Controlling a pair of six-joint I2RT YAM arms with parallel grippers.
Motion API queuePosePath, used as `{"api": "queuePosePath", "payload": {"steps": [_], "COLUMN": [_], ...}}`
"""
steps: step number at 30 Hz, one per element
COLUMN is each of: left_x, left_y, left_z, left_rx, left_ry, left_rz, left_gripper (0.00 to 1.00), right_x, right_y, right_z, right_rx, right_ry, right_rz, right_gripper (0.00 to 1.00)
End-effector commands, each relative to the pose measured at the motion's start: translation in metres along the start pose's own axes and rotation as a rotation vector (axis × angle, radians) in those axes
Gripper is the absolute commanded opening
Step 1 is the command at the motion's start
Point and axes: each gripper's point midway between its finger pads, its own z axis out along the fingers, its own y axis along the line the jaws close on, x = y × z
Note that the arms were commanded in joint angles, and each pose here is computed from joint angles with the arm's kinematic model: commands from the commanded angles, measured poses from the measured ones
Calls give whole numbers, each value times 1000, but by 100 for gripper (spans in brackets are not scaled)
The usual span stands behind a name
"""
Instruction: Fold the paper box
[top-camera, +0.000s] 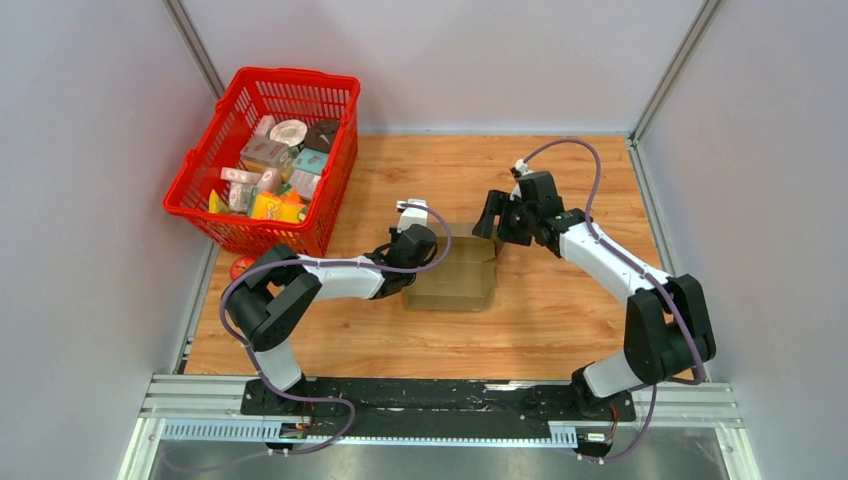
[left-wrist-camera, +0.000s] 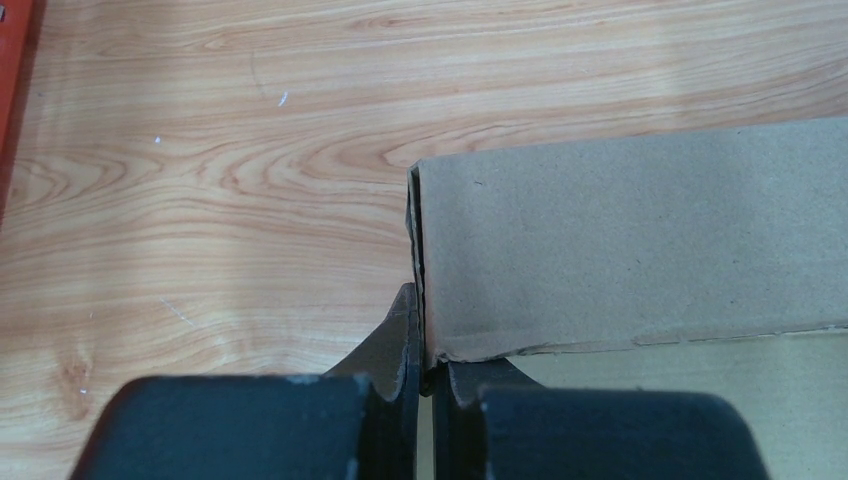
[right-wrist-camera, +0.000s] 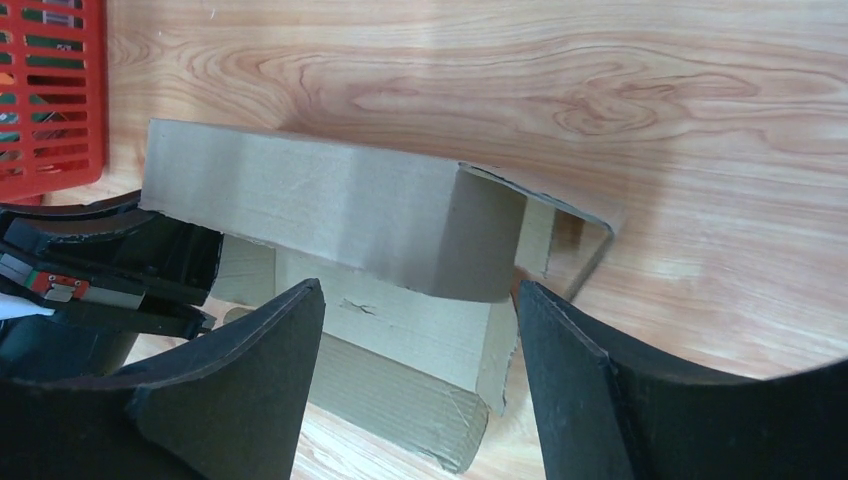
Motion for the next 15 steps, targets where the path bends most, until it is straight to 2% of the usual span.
{"api": "queuePosePath", "payload": {"steps": [1, 4, 10, 15], "left_x": [-15, -15, -15, -16], "left_y": [1, 1, 0, -2], "left_z": [-5, -6, -7, -8], "left_rx": [6, 12, 19, 34], "left_ry": [-14, -14, -13, -14], "left_rz": [26, 24, 24, 16], "left_gripper": [0, 0, 0, 0], "right_x": [-24, -21, -19, -18], "right_y": [25, 26, 34, 31], "right_z": [8, 17, 21, 24], "right_rx": [-128, -178, -272, -350], "right_ry": [-42, -32, -16, -14], "right_rz": [2, 46, 185, 361], "right_gripper": [73, 69, 48, 35]}}
